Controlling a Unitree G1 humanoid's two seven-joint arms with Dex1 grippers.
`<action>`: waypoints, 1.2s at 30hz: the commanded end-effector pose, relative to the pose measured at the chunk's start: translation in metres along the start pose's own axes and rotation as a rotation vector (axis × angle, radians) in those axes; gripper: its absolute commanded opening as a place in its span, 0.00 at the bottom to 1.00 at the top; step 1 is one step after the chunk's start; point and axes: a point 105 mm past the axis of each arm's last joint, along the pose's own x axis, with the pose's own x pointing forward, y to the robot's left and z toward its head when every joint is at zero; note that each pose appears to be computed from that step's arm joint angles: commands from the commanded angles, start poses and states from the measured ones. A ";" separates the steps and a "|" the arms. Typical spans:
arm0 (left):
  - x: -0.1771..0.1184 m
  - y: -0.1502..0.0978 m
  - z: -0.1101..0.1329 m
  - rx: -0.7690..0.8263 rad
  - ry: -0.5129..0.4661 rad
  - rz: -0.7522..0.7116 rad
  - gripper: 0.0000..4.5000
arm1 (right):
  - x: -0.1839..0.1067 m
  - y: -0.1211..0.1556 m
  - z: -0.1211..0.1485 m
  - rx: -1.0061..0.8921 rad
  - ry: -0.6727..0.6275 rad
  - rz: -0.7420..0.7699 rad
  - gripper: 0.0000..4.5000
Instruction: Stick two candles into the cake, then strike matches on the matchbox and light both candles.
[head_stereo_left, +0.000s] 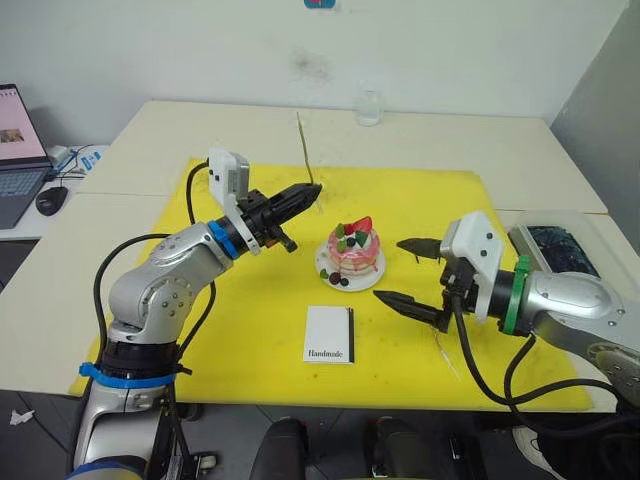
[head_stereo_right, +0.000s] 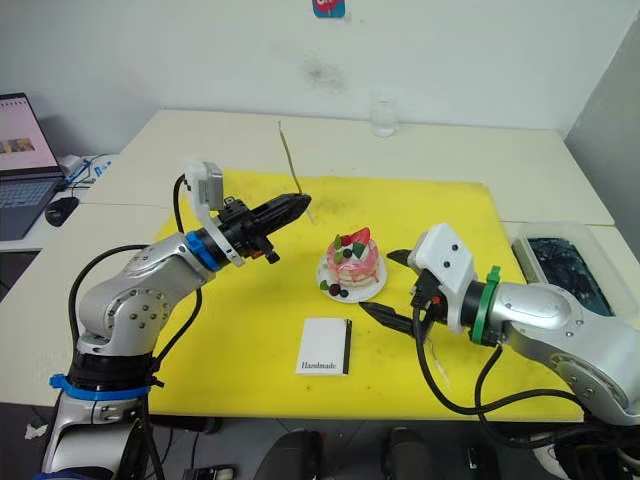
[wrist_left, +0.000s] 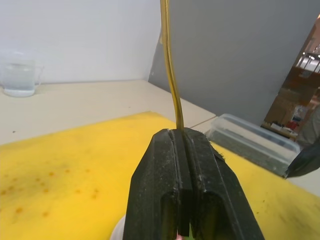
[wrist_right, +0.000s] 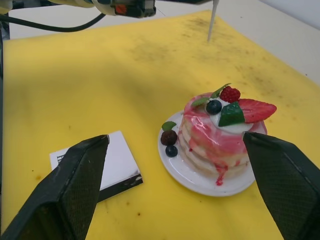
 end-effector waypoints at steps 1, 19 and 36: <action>0.005 -0.007 0.003 0.028 -0.020 -0.053 0.00 | 0.003 0.000 0.003 -0.036 -0.009 -0.010 0.99; 0.007 -0.006 -0.033 0.100 0.042 -0.067 0.00 | 0.017 0.012 0.006 -0.028 -0.035 -0.026 0.99; 0.010 -0.003 -0.045 0.137 0.048 -0.047 0.00 | 0.018 0.013 0.006 -0.016 -0.030 -0.032 0.99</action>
